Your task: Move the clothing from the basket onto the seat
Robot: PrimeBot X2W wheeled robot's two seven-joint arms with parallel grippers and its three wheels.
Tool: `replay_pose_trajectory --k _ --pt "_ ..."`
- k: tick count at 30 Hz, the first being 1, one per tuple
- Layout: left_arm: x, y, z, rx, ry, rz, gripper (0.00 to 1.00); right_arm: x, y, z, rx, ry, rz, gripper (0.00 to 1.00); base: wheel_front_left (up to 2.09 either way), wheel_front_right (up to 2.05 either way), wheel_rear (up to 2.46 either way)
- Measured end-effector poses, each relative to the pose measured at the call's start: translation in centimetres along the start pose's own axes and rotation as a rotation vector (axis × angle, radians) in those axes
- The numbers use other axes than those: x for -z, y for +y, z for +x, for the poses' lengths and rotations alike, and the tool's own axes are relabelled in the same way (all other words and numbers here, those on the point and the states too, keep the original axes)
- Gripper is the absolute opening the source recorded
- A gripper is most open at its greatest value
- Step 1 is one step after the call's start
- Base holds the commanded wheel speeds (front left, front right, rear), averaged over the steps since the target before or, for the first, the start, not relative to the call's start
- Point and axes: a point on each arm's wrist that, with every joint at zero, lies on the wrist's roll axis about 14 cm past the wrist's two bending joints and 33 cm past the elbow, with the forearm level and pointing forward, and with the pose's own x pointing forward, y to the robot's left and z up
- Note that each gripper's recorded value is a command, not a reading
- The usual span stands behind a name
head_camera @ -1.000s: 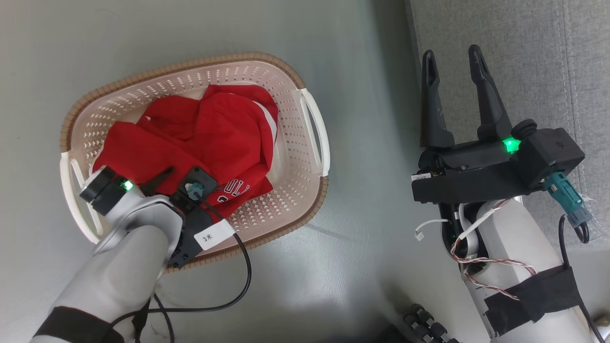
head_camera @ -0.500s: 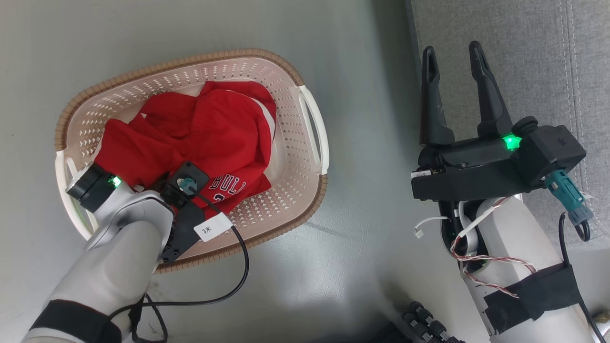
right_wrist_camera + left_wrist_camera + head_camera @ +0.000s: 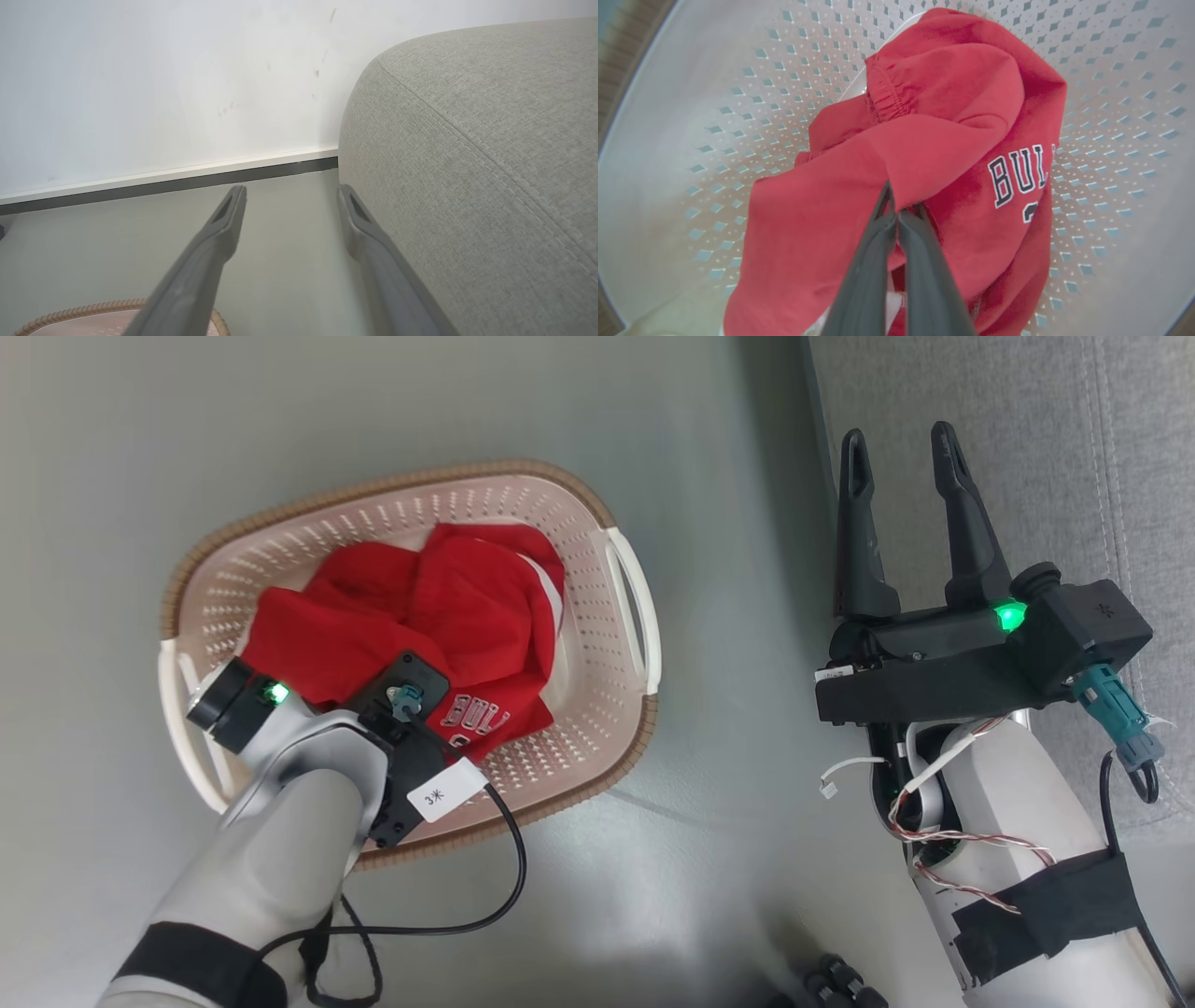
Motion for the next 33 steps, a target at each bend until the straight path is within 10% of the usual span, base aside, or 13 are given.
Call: replay_pose_trajectory --k 33 --pt "-7.7 4.6 -14.0 -0.248 -0.474 -0.466 0.0 -8.5 3.5 -3.2 -0.142 -0.146 -0.044 1.0 0.0 0.0 0.0"
